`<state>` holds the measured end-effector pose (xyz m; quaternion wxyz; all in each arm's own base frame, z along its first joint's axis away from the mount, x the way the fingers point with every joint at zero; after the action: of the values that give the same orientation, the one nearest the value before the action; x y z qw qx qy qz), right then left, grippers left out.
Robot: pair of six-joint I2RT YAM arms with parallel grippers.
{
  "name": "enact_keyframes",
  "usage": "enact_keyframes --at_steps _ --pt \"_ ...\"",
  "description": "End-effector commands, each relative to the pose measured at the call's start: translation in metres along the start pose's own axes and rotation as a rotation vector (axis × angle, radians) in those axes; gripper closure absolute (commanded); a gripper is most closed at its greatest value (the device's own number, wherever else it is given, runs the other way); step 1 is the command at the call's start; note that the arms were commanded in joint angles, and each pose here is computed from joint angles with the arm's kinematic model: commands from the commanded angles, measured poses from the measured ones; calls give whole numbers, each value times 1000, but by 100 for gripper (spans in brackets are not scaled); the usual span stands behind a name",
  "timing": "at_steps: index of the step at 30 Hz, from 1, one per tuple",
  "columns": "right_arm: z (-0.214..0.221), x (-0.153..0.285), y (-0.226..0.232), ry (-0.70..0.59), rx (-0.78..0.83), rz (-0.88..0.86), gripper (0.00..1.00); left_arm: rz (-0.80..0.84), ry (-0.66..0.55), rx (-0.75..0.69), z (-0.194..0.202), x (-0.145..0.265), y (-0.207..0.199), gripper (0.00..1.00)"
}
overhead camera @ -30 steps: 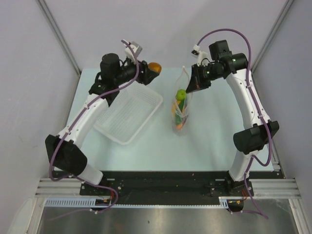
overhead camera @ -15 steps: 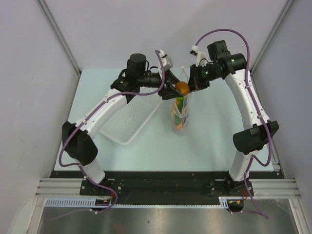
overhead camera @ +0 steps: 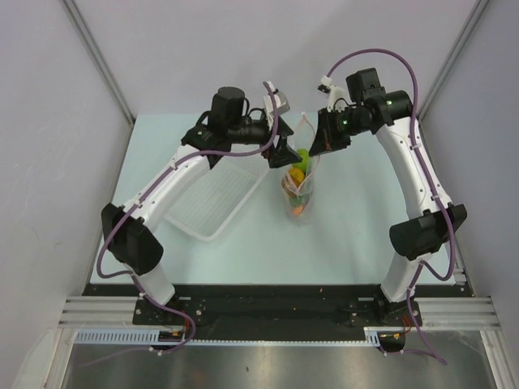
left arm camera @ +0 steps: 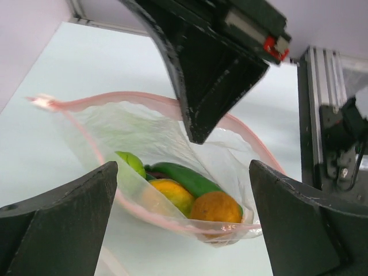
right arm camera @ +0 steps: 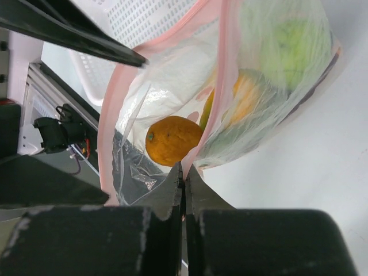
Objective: Place the food in the zip-top bag and seal the zipper
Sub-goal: Place the fake fruit in the zipper food storage bag, then zip the zipper food storage bag at the center of the board.
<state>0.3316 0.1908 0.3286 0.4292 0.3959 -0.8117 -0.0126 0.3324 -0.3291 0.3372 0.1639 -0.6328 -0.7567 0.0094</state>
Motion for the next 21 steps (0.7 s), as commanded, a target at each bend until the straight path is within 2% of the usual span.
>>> enact_keyframes --at_steps 1,2,3,4,7,8,11,16,21 --pt "-14 24 11 -127 -18 36 100 -207 -165 126 -57 32 8 0" --pt "-15 24 12 -155 -20 34 100 -246 -163 178 -57 30 14 0" --pt "-16 22 13 -190 -20 32 100 -272 -191 190 -74 34 16 0" --pt "-16 21 14 -260 -4 28 100 -304 -137 272 -57 24 32 0" --pt "-19 19 21 -343 18 35 100 -346 -124 444 -58 20 44 3" --pt "-14 13 22 -329 21 35 100 -353 -114 534 -50 14 51 3" --pt "-13 6 15 -335 6 60 100 -297 -118 637 -47 4 44 0" --pt "-18 -4 14 -351 -3 48 100 -290 -96 642 -39 -8 35 1" --pt "-15 -13 23 -346 17 22 99 -302 -58 729 -22 -21 39 2"
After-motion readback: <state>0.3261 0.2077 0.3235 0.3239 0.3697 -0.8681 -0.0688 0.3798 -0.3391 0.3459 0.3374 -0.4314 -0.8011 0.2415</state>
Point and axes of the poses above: each gripper's point midway between its finger pads, its own x axis back along the fingers, its own y axis along the line the jaws close on, z = x × y, the point moved 3 cm from there along x, back along the fingers, and after that the axes turned 11 degrees about x, right-handed, at the moved point
